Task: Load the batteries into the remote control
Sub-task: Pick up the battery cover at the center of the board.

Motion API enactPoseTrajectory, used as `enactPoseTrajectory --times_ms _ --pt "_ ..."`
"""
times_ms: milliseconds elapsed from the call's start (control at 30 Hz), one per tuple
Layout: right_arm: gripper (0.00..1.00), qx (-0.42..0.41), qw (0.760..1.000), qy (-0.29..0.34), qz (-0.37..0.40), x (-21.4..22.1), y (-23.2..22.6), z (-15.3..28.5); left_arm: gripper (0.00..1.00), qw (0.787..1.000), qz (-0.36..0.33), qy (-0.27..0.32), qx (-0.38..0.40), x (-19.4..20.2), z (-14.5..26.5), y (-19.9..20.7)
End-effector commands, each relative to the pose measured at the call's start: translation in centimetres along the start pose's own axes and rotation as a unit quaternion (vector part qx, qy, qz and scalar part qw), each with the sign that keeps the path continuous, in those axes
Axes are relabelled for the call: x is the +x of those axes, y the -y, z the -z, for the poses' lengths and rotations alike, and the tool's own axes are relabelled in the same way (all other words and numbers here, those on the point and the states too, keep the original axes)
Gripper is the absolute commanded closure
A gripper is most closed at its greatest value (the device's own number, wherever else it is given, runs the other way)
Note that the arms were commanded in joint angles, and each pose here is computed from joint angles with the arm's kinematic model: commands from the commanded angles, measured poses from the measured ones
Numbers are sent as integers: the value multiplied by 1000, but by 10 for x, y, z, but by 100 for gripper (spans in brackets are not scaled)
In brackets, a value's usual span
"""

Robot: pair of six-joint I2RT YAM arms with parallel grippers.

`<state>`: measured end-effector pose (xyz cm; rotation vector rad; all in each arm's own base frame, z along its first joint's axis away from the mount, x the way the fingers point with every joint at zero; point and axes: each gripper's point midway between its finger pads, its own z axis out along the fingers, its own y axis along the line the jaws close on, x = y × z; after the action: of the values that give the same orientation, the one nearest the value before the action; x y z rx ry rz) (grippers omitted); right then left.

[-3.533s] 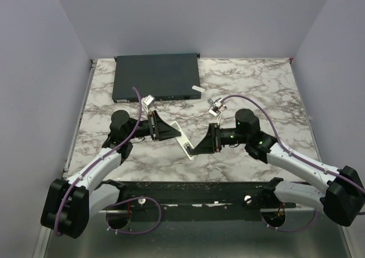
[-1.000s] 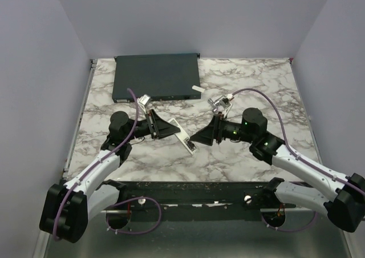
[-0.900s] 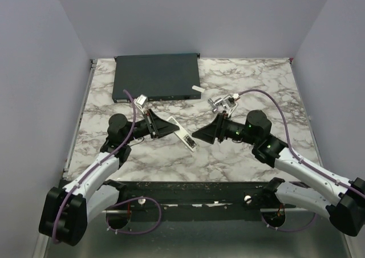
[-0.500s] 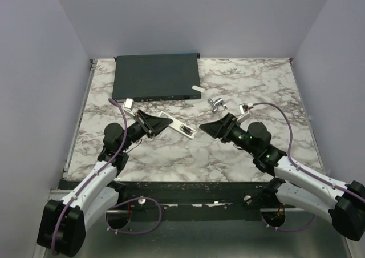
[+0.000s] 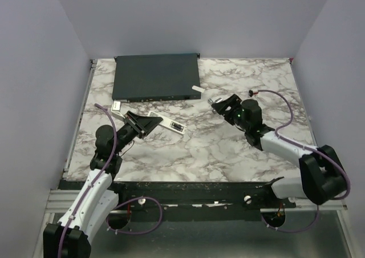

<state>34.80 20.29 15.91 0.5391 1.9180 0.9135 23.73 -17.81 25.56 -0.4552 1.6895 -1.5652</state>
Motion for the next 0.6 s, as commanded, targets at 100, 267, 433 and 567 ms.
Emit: enactPoseTrajectory --times_ms 100,267,433,567 --pt "36 -80 996 -16 31 -23 -10 -52 100 1000 -21 -2 -2 -3 3 7" --pt "37 -105 993 -40 35 -23 -9 -84 100 1000 -29 -7 -4 -3 4 9" --pt "37 -91 994 -47 24 -20 0 -108 100 999 -31 -10 -4 -1 5 9" --pt "37 -61 997 -46 19 -21 12 -124 100 999 -34 -13 0 -1 5 13"
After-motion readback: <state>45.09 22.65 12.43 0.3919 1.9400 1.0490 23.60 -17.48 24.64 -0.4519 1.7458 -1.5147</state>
